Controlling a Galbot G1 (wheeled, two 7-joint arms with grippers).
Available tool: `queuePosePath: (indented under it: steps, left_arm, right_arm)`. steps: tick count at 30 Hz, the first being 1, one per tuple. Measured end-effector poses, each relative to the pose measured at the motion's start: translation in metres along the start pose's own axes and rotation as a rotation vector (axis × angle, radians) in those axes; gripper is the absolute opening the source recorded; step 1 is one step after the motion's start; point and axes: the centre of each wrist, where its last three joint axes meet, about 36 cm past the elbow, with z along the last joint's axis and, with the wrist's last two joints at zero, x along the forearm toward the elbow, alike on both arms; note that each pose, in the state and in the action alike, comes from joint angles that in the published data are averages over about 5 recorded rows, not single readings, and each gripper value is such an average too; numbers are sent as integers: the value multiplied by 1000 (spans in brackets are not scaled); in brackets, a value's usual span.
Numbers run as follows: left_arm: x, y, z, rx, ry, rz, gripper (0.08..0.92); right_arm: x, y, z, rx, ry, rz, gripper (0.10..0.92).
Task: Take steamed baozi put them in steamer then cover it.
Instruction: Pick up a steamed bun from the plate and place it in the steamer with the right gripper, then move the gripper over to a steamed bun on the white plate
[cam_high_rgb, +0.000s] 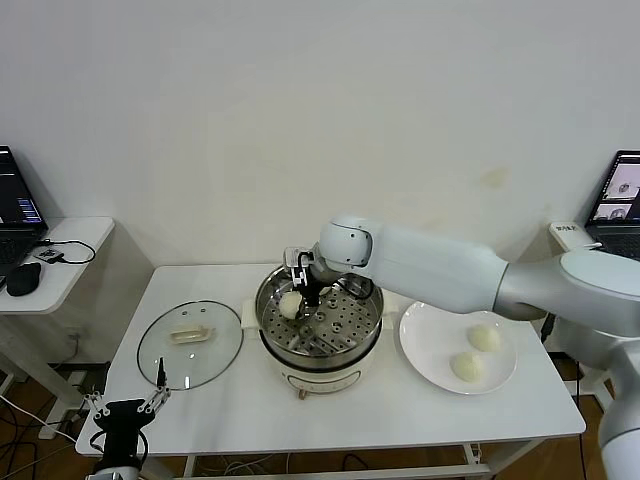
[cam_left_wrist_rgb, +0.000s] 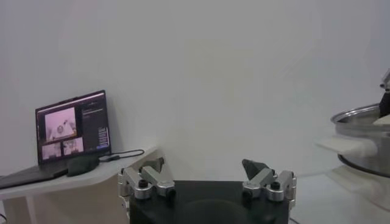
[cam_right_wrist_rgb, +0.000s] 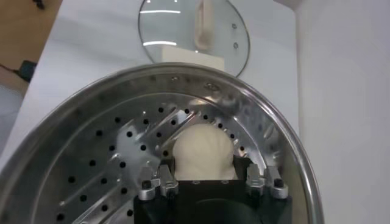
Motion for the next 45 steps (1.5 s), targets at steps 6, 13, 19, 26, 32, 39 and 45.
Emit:
queuePosePath:
  steps: [6,13,19,26,32,39,45]
  left_arm:
    - [0,-1,0,3,1,0,823]
    - [1,0,-1,3,0,-2,823]
    - [0,-1,-3,7,-5,-3,823]
    - [-1,0,-2,5,-5,-1,823]
    - [-2,0,-3,2,-8,2,823]
    - [-3,-4,-3,2,-4,13,823]
    - [-2,-5,-3,2,-2,16,823]
  right_arm:
    - [-4,1,-2,0,-7,-1,646]
    - [8,-1,-1,21,3,-16,805]
    - [44,-9,8,74,27,-20,822]
    - [106,-10,35,134,56,-18,823]
    - [151,4,78,148,79,-15,823]
    - [188,29,140,115,108,6,823]
    - [198,56,194,69,144,25,823]
